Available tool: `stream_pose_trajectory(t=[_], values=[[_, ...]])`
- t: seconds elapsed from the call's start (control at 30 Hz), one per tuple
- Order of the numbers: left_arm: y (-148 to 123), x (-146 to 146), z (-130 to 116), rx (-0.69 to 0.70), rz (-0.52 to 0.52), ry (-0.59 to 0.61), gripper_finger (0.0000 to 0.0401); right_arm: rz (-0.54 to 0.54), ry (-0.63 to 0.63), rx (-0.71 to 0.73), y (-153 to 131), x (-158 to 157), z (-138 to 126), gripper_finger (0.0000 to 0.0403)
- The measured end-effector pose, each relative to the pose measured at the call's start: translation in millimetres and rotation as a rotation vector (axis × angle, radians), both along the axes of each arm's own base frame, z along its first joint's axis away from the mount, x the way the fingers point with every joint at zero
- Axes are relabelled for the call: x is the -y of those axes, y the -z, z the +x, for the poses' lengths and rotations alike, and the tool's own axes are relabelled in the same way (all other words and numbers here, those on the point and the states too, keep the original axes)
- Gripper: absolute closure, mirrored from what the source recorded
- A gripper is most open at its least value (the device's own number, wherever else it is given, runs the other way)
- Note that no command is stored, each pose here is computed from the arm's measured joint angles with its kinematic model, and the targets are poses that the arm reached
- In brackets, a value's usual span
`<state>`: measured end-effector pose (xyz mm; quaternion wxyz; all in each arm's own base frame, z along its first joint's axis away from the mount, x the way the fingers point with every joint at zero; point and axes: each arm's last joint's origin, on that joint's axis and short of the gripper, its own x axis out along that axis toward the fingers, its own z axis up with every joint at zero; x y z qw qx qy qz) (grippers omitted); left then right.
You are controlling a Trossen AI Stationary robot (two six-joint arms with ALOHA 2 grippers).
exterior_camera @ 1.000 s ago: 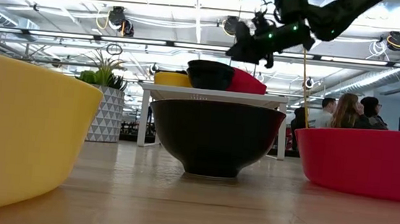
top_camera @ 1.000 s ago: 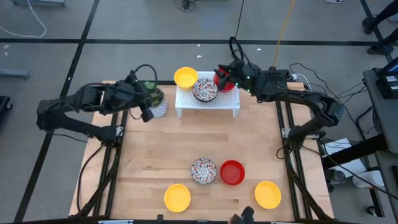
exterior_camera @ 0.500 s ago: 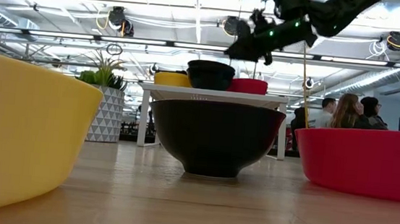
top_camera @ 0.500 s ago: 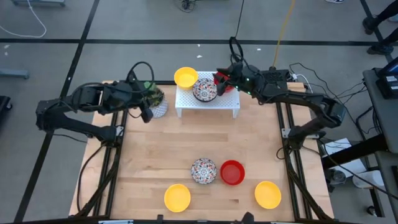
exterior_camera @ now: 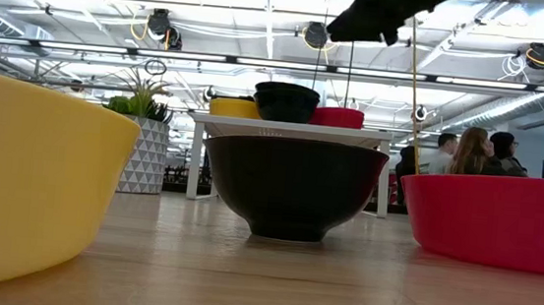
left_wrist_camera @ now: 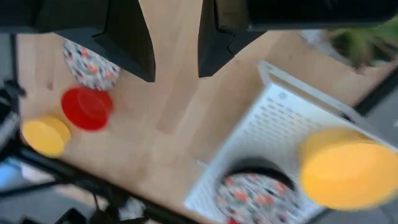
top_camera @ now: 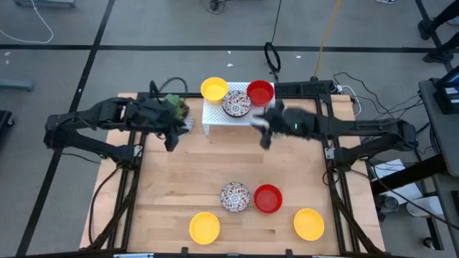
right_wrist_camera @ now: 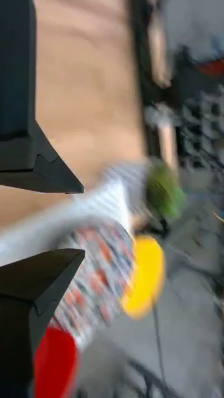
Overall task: Pick & Place Mini bowls
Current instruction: Stack the yellow bowl on top of the yellow bowl on the shelf
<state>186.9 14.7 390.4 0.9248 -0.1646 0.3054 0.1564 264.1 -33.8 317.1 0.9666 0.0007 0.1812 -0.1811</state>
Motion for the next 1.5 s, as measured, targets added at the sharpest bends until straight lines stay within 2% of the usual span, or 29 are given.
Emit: stream_pose_trajectory(t=[0.23, 0.33, 0.43, 0.53, 0.77, 0.97, 1.2, 1.37, 1.5], values=[[21.4, 18.8, 28.8, -0.121, -0.044, 0.07, 0.0279, 0.024, -0.059, -0.137, 16.4, -61.4, -4.8, 0.0261], [37.5, 31.2, 44.2, -0.193, -0.073, 0.114, 0.0279, 0.044, -0.094, -0.147, 18.5, -80.7, -9.3, 0.0261], [58.5, 47.5, 56.6, -0.289, -0.147, 0.178, 0.0279, 0.077, -0.126, -0.144, 19.1, -94.5, -13.0, 0.0261], [80.6, 67.0, 65.9, -0.383, -0.223, 0.227, 0.0279, 0.059, -0.123, -0.136, 18.9, -104.4, -16.0, 0.0261], [129.7, 117.9, 83.2, -0.589, -0.294, 0.243, 0.0278, 0.034, -0.135, -0.155, 26.3, -111.0, -19.6, 0.0261], [162.8, 150.9, 92.3, -0.692, -0.333, 0.25, 0.0273, 0.023, -0.133, -0.191, 44.5, -109.8, -22.3, 0.0261], [190.3, 179.3, 103.5, -0.713, -0.413, 0.296, 0.0227, 0.025, -0.136, -0.189, 61.8, -109.2, -24.1, 0.0261], [199.8, 184.5, 108.8, -0.695, -0.397, 0.297, 0.0195, 0.029, -0.138, -0.173, 62.2, -109.4, -23.4, 0.0261], [207.8, 186.4, 113.7, -0.682, -0.377, 0.295, 0.0186, 0.03, -0.139, -0.166, 61.6, -109.5, -23.1, 0.0261]])
